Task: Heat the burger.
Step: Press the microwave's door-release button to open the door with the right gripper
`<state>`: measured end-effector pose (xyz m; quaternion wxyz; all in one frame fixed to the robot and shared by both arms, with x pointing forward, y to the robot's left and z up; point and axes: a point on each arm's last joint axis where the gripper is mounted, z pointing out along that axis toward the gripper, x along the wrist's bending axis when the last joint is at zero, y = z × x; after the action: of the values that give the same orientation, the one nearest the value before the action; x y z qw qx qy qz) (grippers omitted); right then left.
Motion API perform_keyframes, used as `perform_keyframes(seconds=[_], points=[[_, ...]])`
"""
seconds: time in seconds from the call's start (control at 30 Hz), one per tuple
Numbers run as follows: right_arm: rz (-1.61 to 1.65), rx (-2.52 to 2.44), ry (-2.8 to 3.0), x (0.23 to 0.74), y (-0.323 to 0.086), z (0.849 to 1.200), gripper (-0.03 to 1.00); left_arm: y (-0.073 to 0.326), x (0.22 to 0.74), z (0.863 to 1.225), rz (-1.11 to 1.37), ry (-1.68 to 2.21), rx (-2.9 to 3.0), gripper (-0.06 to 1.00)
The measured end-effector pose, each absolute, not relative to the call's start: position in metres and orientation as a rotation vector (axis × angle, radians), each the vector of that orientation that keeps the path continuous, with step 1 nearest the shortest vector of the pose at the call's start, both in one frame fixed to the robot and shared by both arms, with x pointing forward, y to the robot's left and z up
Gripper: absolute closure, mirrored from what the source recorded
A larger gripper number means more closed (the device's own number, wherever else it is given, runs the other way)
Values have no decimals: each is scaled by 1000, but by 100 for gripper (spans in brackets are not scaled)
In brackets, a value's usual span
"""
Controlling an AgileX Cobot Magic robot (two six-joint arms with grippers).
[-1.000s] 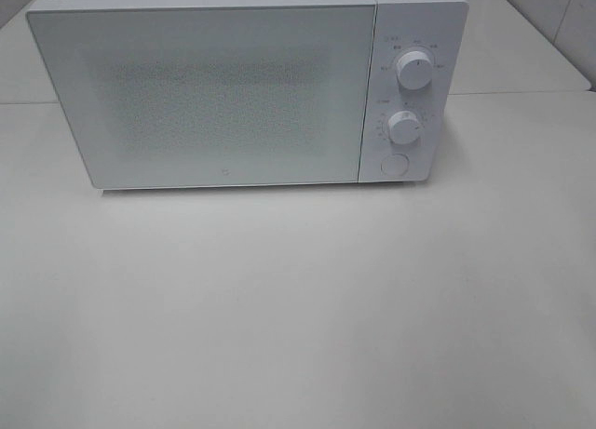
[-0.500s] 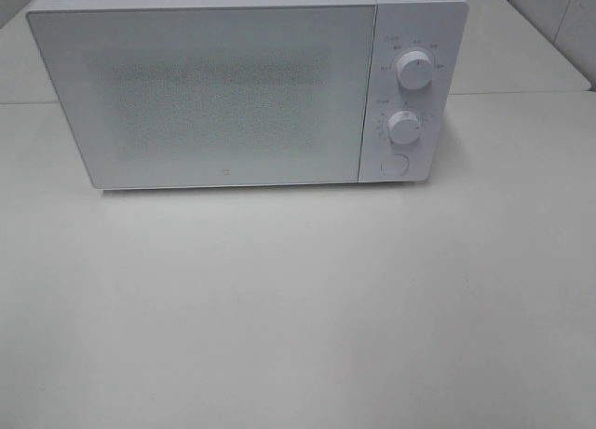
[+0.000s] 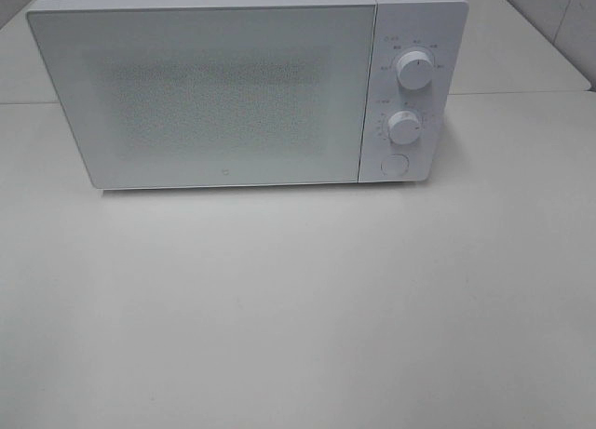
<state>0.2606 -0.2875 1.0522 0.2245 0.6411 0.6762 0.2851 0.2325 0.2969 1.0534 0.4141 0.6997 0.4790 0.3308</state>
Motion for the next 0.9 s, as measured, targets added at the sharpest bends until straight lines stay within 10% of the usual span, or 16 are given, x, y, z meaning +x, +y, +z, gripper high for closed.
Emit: perform_keyframes(seconds=[0.9], points=[[1009, 1510, 1693, 230, -286, 1049, 33, 297, 233, 1053, 831, 1204, 1759, 94]])
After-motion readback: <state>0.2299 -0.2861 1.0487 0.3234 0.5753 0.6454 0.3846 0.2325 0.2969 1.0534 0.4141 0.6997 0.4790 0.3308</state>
